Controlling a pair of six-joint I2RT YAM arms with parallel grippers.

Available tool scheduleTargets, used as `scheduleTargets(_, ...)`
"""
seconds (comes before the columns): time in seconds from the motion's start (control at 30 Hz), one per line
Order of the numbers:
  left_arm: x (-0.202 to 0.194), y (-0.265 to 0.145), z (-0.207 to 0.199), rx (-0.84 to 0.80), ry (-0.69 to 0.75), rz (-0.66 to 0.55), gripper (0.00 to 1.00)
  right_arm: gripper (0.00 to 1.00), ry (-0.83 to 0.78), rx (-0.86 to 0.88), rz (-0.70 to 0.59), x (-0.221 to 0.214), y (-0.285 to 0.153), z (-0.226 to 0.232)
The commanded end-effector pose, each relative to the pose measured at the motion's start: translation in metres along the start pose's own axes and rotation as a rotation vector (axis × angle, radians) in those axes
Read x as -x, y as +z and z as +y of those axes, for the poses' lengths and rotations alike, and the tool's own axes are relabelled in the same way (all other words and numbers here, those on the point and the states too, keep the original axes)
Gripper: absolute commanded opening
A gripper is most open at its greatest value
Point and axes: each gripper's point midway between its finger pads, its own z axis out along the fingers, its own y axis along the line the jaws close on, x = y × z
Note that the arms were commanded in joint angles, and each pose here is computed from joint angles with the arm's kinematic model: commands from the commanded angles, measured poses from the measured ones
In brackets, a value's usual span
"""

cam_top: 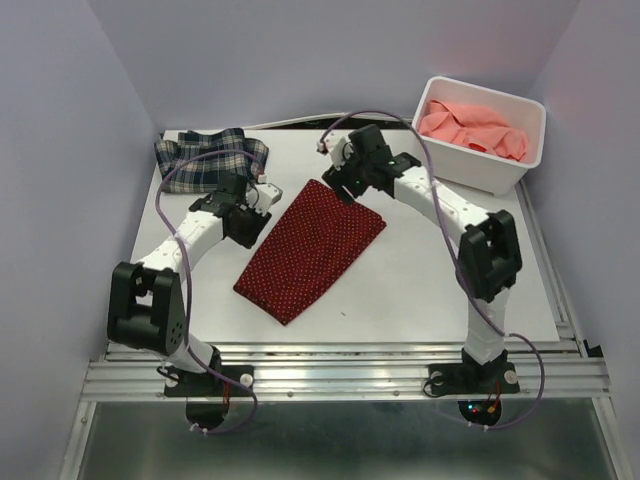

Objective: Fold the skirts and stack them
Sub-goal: Fold the skirt

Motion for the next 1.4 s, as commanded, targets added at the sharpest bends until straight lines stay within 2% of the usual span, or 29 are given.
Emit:
scheduleTargets(0.0, -0.023, 0.019, 0.024, 0.126, 0.036, 0.084, 0.44, 0.65, 0.197, 0.141, 0.076, -0.025, -0.041, 0.041)
scheduleTargets(0.13, -0.046, 0.029, 0.047, 0.251, 0.072, 0.182, 0.43, 0.61, 0.35, 0.21, 0.237, -0.074, -0.044, 0.067)
scheduleTargets(0.17, -0.056, 0.031, 0.05, 0.267, 0.099, 0.207, 0.43, 0.6, 0.446, 0.221, 0.276, -0.093, -0.047, 0.066)
scheduleTargets(0.27, -0.073, 0.034, 0.043, 0.227, 0.145, 0.252, 0.42, 0.6, 0.582, 0.275, 0.333, -0.117, -0.055, 0.075)
scheduleTargets(0.3, -0.08, 0.037, 0.035, 0.177, 0.173, 0.261, 0.42, 0.64, 0.655, 0.278, 0.364, -0.131, -0.057, 0.075)
scheduleTargets(0.43, -0.093, 0.039, 0.02, 0.106, 0.207, 0.28, 0.41, 0.73, 0.838, 0.313, 0.399, -0.142, -0.052, 0.083)
scheduleTargets(0.57, -0.096, 0.035, 0.01, 0.073, 0.216, 0.273, 0.41, 0.72, 0.999, 0.305, 0.43, -0.148, -0.037, 0.087)
scheduleTargets(0.67, -0.094, 0.031, 0.005, 0.054, 0.215, 0.254, 0.41, 0.71, 1.049, 0.299, 0.419, -0.153, -0.019, 0.087)
scheduleTargets(0.77, -0.091, 0.025, -0.003, 0.02, 0.228, 0.225, 0.41, 0.67, 1.129, 0.25, 0.417, -0.161, -0.004, 0.069)
scheduleTargets(0.83, -0.09, 0.022, -0.01, -0.014, 0.243, 0.211, 0.41, 0.6, 1.152, 0.199, 0.407, -0.166, 0.002, 0.055)
scheduleTargets(0.87, -0.09, 0.019, -0.016, -0.044, 0.261, 0.195, 0.41, 0.53, 1.153, 0.144, 0.402, -0.172, 0.006, 0.04)
scheduleTargets(0.9, -0.091, 0.016, -0.017, -0.046, 0.261, 0.197, 0.41, 0.53, 1.154, 0.116, 0.395, -0.173, 0.008, 0.031)
scheduleTargets(0.97, -0.086, 0.009, -0.034, -0.134, 0.297, 0.147, 0.4, 0.36, 1.105, 0.036, 0.379, -0.179, 0.011, 0.008)
scheduleTargets(1.07, -0.079, -0.002, -0.052, -0.22, 0.356, 0.096, 0.37, 0.25, 1.051, -0.07, 0.356, -0.187, 0.011, -0.027)
scheduleTargets(1.1, -0.071, -0.004, -0.066, -0.268, 0.381, 0.058, 0.36, 0.18, 1.002, -0.085, 0.338, -0.182, 0.013, -0.038)
scheduleTargets(1.2, -0.058, -0.012, -0.087, -0.33, 0.429, 0.008, 0.36, 0.05, 0.929, -0.151, 0.311, -0.187, 0.013, -0.072)
scheduleTargets(1.27, -0.052, -0.014, -0.104, -0.377, 0.464, -0.005, 0.36, 0.01, 0.877, -0.168, 0.277, -0.176, 0.014, -0.087)
scheduleTargets(1.37, -0.032, -0.018, -0.109, -0.379, 0.418, -0.064, 0.36, 0.01, 0.857, -0.174, 0.242, -0.161, 0.016, -0.099)
